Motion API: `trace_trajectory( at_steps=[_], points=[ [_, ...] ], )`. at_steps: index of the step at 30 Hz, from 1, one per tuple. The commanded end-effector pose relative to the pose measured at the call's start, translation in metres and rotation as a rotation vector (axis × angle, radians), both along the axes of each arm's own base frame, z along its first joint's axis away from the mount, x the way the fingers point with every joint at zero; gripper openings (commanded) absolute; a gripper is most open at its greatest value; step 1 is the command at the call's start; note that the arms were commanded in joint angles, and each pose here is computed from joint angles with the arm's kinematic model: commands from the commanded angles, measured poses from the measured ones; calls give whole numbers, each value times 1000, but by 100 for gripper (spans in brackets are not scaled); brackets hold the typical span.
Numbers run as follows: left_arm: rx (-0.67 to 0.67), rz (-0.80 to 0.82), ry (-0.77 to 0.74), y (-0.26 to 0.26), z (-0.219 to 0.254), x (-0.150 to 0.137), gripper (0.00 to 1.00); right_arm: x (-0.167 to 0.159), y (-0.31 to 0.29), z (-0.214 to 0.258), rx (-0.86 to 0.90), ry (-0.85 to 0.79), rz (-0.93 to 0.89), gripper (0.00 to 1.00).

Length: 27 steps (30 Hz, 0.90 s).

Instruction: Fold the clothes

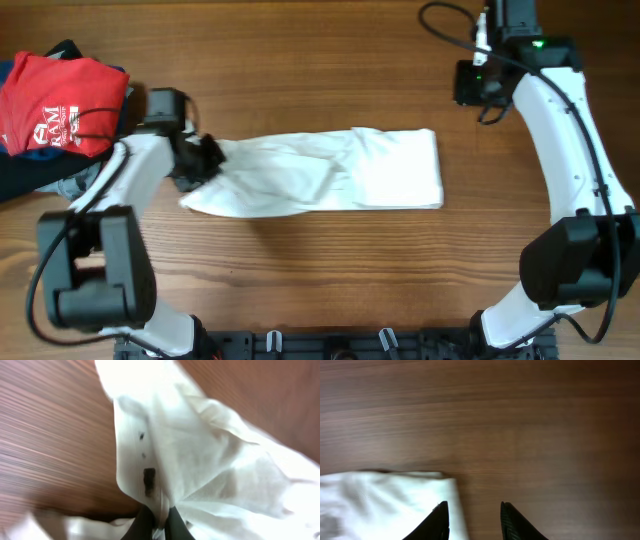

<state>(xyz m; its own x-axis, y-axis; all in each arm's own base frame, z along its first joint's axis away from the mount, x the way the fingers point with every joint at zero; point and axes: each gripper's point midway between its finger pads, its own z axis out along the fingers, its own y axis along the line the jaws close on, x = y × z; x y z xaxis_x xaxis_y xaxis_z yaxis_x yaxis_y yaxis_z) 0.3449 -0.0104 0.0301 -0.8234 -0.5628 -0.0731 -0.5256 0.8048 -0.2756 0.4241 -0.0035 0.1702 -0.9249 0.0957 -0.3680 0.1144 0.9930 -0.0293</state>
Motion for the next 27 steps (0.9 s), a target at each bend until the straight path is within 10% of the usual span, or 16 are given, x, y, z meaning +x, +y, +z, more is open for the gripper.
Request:
trace_trajectory(
  at_steps=[1,11,27],
  points=[
    [105,89,-85,58,28,15,4,-8,-37,-7,-17,40,-108,34],
    [38,-177,-280,-41,155,67,4,-14,-57,-10,-20,65,-122,38],
    [7,-506,-228,-233,103,31,4,-18,-53,-20,0,105,-115,38]
  ],
)
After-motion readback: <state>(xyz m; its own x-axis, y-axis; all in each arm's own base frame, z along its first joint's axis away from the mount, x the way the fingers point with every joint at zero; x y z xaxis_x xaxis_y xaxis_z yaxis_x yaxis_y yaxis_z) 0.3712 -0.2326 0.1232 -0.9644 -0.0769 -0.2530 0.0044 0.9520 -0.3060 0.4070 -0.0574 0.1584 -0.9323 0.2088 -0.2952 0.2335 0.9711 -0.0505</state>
